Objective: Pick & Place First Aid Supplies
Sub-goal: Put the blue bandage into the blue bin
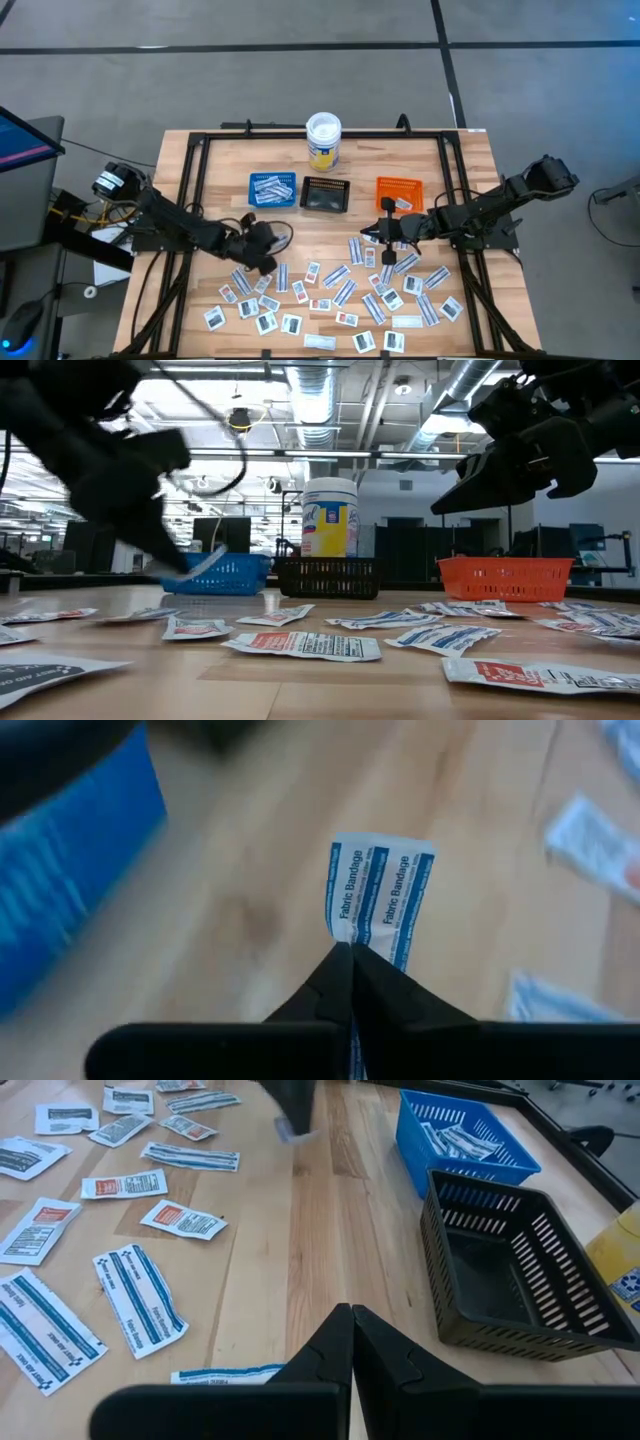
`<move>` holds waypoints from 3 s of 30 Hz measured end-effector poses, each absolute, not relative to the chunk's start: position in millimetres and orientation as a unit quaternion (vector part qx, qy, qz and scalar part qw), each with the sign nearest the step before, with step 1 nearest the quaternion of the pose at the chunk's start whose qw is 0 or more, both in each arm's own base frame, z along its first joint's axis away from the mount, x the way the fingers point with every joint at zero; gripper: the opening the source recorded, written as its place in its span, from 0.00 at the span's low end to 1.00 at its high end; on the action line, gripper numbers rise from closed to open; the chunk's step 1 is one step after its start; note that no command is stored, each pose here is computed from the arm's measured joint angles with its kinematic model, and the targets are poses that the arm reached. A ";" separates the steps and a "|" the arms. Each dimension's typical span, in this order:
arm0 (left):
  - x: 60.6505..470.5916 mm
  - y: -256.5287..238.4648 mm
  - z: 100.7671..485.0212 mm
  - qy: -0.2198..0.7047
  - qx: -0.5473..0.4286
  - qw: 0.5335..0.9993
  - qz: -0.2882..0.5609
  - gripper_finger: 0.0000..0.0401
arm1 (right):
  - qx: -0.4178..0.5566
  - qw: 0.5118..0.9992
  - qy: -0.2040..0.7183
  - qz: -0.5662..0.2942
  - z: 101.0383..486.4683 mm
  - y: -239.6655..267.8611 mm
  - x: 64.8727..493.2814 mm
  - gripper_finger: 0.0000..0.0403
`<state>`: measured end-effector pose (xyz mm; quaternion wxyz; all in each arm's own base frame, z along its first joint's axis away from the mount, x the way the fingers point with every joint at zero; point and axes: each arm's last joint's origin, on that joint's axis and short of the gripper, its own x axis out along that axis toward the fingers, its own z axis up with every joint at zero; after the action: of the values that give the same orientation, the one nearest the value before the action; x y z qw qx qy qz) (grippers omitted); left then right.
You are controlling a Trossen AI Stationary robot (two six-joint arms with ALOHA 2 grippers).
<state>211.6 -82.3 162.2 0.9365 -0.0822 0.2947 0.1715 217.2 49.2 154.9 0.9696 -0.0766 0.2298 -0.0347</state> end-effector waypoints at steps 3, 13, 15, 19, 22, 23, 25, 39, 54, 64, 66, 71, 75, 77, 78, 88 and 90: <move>222.0 -75.7 174.4 0.225 -0.018 0.952 0.206 0.01 | -0.076 0.970 0.227 -0.035 155.3 49.1 217.5 0.00; 230.9 -10.6 201.6 0.173 0.064 0.913 0.363 0.01 | -0.075 0.973 0.214 -0.035 157.7 49.4 218.7 0.00; 228.1 5.9 204.6 0.182 0.060 0.906 0.377 0.01 | -0.083 0.973 0.214 -0.033 157.9 49.4 218.7 0.00; 220.1 31.1 196.6 0.250 0.024 0.908 0.336 0.02 | -0.088 0.972 0.214 -0.032 157.8 49.4 218.7 0.00; 212.9 41.7 186.2 0.312 -0.005 0.899 0.308 0.06 | -0.104 0.971 0.214 -0.028 157.9 49.4 218.7 0.00; 210.8 43.7 183.7 0.328 -0.007 0.894 0.304 0.08 | -0.106 0.971 0.214 -0.028 158.0 49.4 218.8 0.00; 209.7 45.3 182.7 0.336 -0.007 0.893 0.300 0.12 | -0.106 0.971 0.214 -0.028 158.0 49.4 218.8 0.00; 242.2 -2.7 241.8 0.217 -0.068 0.961 0.158 0.28 | -0.093 0.972 0.214 -0.031 157.9 49.4 218.7 0.00; 227.3 -101.6 179.9 0.334 -0.152 0.930 0.020 0.28 | -0.076 0.973 0.217 -0.034 157.2 49.8 218.4 0.00; 241.3 -126.1 142.4 0.354 -0.120 0.928 0.002 0.28 | -0.078 0.973 0.216 -0.033 157.3 49.7 218.5 0.00; 241.8 -126.2 138.6 0.360 -0.113 0.926 0.004 0.28 | -0.079 0.972 0.217 -0.033 157.3 49.6 218.4 0.00; 242.5 -124.7 134.3 0.364 -0.043 0.930 -0.007 0.23 | -0.080 0.972 0.217 -0.033 157.3 49.5 218.5 0.00; 246.0 -113.7 133.0 0.356 -0.002 0.934 0.038 0.12 | -0.080 0.972 0.217 -0.033 157.3 49.5 218.5 0.00; 248.3 -106.0 132.5 0.350 0.006 0.934 0.073 0.06 | -0.080 0.972 0.217 -0.033 157.3 49.5 218.5 0.00; 249.6 -102.4 132.6 0.347 0.008 0.934 0.088 0.03 | -0.080 0.972 0.217 -0.033 157.3 49.5 218.5 0.00; 251.5 -77.0 165.3 0.267 0.031 0.946 0.178 0.01 | -0.080 0.972 0.217 -0.033 157.3 49.5 218.5 0.00; 248.3 -72.7 175.8 0.251 0.038 0.948 0.189 0.01 | -0.080 0.972 0.216 -0.033 157.4 49.5 218.5 0.00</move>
<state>248.3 -72.7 175.8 0.9485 0.0375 0.2514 0.1892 218.5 49.5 157.4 0.9725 -0.0800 0.2162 -0.0334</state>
